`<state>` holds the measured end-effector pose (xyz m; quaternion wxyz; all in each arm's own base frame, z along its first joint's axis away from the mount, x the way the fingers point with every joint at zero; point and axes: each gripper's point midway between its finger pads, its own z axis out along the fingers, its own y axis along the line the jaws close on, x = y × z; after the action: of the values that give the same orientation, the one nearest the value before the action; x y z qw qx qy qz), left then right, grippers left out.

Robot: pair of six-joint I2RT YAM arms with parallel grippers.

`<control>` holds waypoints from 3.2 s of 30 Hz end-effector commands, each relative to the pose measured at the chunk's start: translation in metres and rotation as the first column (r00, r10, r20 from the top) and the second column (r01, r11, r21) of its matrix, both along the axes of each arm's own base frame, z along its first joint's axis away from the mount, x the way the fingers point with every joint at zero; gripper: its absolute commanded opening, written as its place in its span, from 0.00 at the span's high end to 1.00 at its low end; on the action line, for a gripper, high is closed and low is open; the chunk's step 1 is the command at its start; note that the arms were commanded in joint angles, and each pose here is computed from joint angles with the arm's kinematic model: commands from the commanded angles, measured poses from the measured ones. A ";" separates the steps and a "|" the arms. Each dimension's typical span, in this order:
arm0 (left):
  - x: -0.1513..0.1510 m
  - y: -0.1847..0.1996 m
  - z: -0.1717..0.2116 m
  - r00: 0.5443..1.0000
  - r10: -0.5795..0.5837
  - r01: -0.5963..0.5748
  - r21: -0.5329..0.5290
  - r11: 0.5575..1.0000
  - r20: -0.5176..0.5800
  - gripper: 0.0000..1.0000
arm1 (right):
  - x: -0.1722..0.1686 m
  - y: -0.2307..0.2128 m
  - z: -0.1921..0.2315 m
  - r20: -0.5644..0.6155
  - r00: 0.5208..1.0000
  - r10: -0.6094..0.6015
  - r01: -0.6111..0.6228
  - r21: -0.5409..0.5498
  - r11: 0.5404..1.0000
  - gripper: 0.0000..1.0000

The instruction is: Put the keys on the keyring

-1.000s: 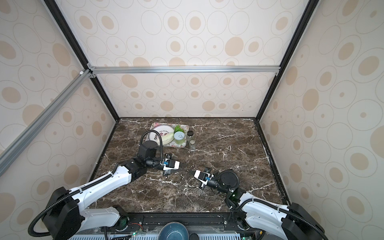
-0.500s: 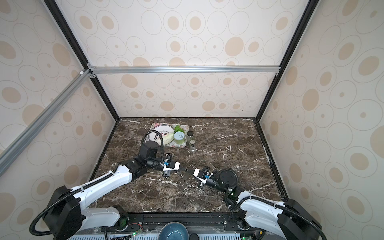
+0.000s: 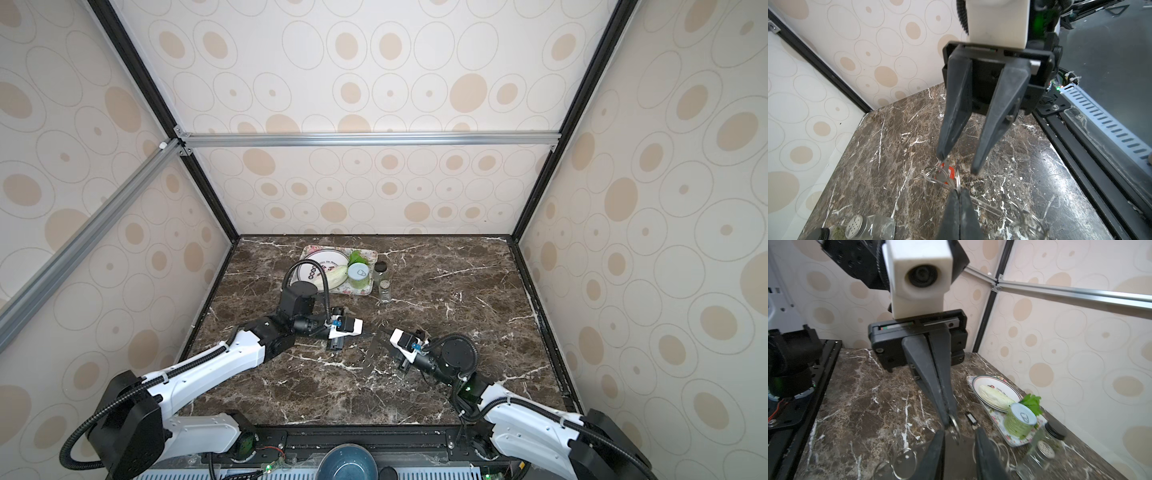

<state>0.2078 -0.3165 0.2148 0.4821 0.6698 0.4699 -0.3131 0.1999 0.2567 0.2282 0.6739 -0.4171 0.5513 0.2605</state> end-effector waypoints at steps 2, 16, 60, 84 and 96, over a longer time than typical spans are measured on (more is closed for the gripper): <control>0.015 -0.014 0.006 0.996 0.063 -0.066 0.036 0.997 0.057 1.00 | 0.011 -0.029 -0.019 -0.089 0.982 -0.168 0.164 -0.051 0.985 0.75; 0.022 -0.031 -0.025 0.989 0.127 -0.140 0.207 0.968 0.073 1.00 | 0.010 -0.027 -0.049 -0.088 0.985 -0.148 0.125 -0.224 0.967 0.85; 0.011 -0.031 -0.014 0.989 0.098 -0.115 0.169 0.979 0.106 0.97 | 0.020 -0.005 -0.045 -0.177 0.983 0.049 -0.076 -0.152 0.985 1.00; 0.007 0.011 0.050 1.000 0.013 -0.011 -0.160 0.987 0.011 0.73 | -0.015 -0.006 0.051 0.192 0.964 0.185 -0.216 0.151 0.965 1.00; -0.004 0.013 0.058 0.999 -0.006 0.016 -0.201 0.979 0.048 0.72 | -0.023 0.015 0.070 0.239 0.918 0.317 -0.366 0.195 0.910 1.00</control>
<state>0.2106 -0.3017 0.2597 0.5405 0.6209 0.4504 -0.3457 0.1907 0.2695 0.2626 0.6873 -0.4439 0.4319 0.3795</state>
